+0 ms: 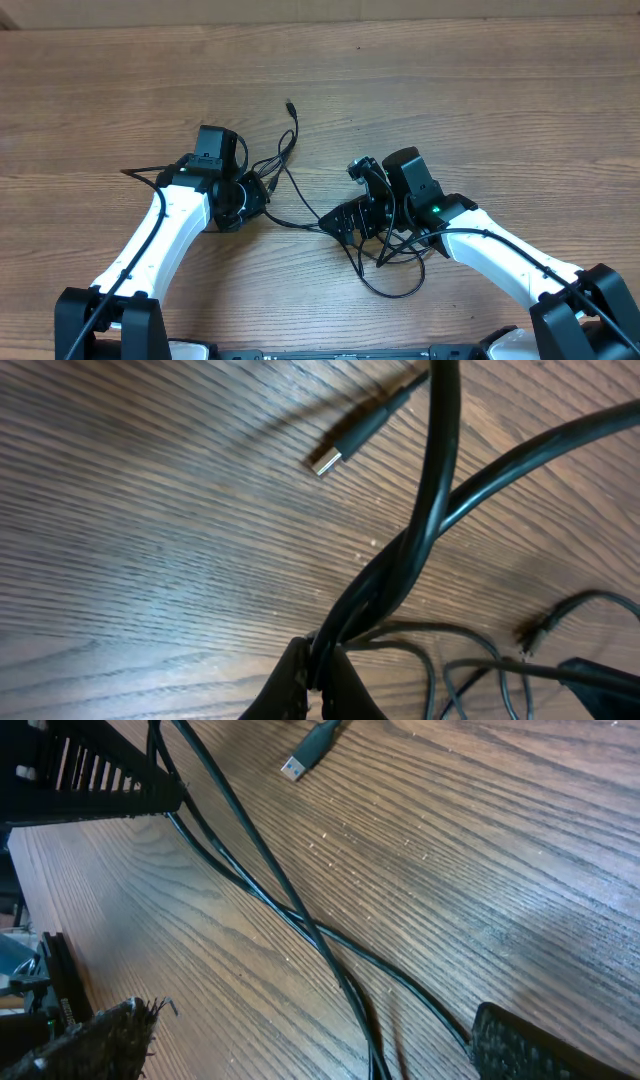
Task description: Untangle cables
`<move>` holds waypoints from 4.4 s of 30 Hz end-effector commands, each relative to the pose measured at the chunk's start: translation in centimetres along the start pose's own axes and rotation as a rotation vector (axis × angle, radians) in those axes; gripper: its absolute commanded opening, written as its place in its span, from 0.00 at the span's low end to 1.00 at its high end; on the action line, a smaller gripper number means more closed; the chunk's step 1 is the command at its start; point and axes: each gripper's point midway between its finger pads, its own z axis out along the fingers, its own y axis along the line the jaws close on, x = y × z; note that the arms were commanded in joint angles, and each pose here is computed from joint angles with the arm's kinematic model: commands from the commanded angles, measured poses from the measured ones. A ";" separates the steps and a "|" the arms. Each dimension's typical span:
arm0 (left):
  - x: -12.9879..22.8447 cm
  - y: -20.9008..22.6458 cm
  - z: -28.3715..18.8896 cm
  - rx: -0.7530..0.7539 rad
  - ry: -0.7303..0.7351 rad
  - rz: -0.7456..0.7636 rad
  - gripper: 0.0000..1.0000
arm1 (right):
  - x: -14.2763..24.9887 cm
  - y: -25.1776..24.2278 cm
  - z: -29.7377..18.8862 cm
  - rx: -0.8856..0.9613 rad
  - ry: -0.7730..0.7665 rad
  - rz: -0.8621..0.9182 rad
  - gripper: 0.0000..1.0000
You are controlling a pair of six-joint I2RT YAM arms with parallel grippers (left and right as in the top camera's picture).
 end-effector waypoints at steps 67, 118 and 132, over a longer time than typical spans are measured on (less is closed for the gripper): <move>0.6 -12.2 -8.0 0.658 0.046 0.560 0.04 | -2.1 -8.8 2.5 0.325 -0.219 0.563 0.26; 3.1 -18.3 -9.2 0.830 -0.004 0.773 0.04 | -5.9 -10.1 -1.3 0.412 -0.268 0.494 0.15; -8.7 -12.1 -15.6 0.811 -0.212 0.401 0.04 | -2.8 -21.5 -9.7 0.710 -0.299 0.667 0.07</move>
